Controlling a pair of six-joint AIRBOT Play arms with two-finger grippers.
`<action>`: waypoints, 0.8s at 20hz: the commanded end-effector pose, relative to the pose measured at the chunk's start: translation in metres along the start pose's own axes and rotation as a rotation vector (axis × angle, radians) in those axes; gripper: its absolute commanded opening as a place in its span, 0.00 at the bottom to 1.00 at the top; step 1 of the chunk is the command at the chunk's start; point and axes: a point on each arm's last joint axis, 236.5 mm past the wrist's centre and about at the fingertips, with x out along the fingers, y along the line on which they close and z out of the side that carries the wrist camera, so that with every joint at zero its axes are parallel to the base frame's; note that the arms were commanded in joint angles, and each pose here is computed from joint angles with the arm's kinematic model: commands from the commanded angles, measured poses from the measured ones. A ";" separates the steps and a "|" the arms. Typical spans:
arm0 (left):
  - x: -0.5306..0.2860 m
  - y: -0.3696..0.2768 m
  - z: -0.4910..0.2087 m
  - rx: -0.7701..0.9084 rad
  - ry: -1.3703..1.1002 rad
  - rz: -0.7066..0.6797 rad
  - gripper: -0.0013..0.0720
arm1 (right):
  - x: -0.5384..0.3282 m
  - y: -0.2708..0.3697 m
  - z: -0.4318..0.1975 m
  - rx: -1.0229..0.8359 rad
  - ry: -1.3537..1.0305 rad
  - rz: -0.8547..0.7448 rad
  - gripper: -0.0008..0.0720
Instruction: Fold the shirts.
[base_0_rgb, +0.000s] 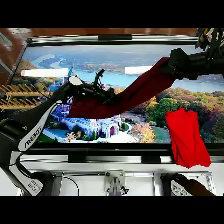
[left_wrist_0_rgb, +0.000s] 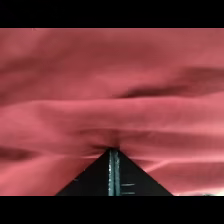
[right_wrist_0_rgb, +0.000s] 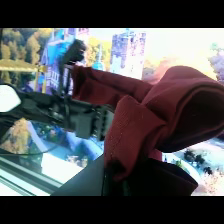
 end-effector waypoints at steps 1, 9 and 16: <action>0.042 -0.041 -0.021 -0.003 0.031 -0.149 0.06 | -0.007 0.013 0.002 0.006 -0.024 0.031 0.11; -0.040 -0.025 0.014 0.144 -0.072 0.100 0.05 | -0.004 0.012 0.007 0.006 -0.040 0.038 0.11; -0.363 -0.065 0.048 0.284 -0.646 0.604 0.06 | 0.094 0.002 -0.021 -0.081 0.137 -0.037 0.11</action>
